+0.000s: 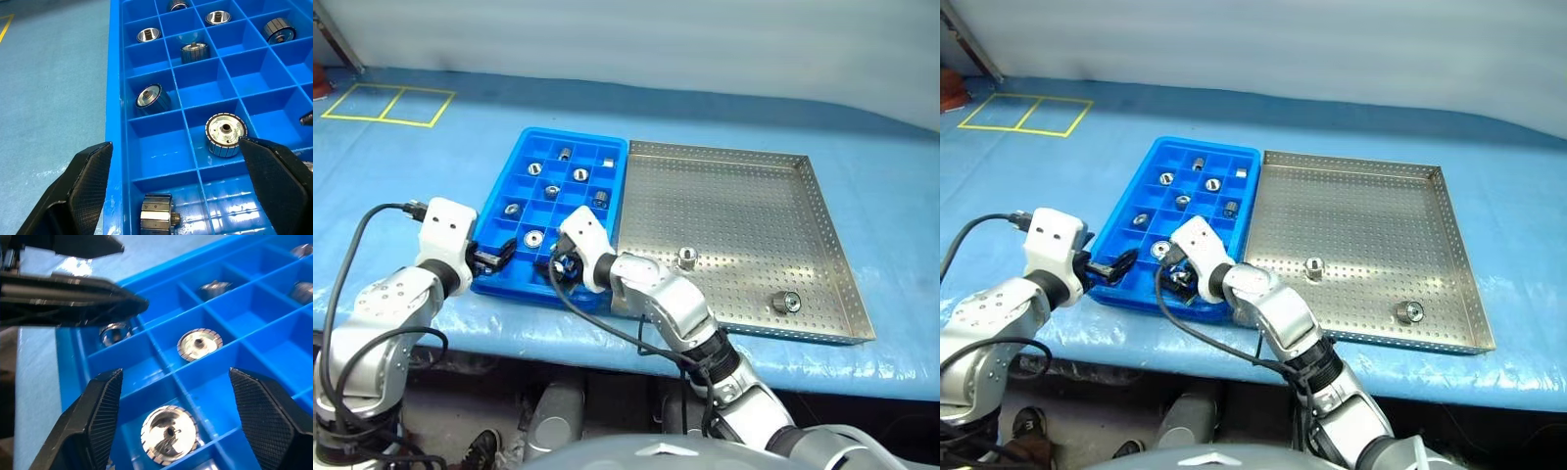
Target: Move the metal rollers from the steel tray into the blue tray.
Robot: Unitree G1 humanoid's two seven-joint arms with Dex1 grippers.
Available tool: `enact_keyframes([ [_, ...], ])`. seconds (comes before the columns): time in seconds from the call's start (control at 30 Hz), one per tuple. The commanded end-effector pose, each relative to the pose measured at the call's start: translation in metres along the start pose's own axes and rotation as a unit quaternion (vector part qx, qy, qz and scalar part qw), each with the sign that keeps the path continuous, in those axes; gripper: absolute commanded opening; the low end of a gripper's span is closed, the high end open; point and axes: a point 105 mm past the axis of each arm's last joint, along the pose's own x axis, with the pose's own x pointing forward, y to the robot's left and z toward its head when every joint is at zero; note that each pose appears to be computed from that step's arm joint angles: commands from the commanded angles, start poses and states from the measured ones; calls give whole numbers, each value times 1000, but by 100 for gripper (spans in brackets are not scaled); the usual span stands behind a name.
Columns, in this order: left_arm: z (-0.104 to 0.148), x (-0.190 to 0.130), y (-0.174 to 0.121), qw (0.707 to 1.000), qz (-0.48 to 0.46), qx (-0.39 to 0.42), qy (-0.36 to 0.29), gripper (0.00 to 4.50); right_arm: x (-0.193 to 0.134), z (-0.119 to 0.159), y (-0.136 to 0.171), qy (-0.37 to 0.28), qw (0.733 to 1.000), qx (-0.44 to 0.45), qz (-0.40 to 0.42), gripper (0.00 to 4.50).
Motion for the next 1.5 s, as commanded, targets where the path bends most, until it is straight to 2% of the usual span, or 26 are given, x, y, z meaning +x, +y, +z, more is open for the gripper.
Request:
enact_keyframes([
  [0.03, 21, 4, -27, 996, -66, 11, -55, 449, -28, 36, -32, -74, 994, -30, -81, 363],
  [0.1, 31, 9, -49, 989, -117, 15, -84, 449, -53, 33, -65, -65, 983, -45, -165, 363],
  [0.17, 36, 11, -61, 984, -145, 12, -101, 449, -70, 29, -83, -54, 973, -56, -215, 363],
  [0.27, 43, 18, -91, 970, -211, 9, -121, 449, -113, 8, -123, 4, 937, -81, -340, 363],
  [0.33, 46, 20, -102, 963, -236, 9, -126, 449, -128, -1, -131, 30, 924, -86, -371, 363],
  [0.5, 44, 28, -132, 947, -297, 11, -124, 449, -161, -26, -129, 71, 916, -36, -394, 363],
  [0.6, 42, 32, -141, 942, -314, 15, -119, 449, -160, -39, -116, 75, 929, 14, -361, 363],
  [0.83, 39, 36, -140, 941, -318, 17, -114, 449, -139, -40, -90, 57, 951, 63, -299, 363],
  [1.23, 30, 32, -136, 947, -306, 15, -100, 449, -130, -73, -111, 100, 937, 75, -326, 363],
  [1.33, 27, 32, -135, 949, -302, 16, -95, 449, -128, -69, -112, 87, 938, 76, -326, 299],
  [1.47, 26, 32, -134, 950, -298, 13, -93, 449, -122, -63, -106, 79, 948, 68, -301, 175],
  [1.5, 26, 33, -134, 950, -297, 12, -93, 449, -121, -62, -106, 79, 948, 67, -300, 175],
])
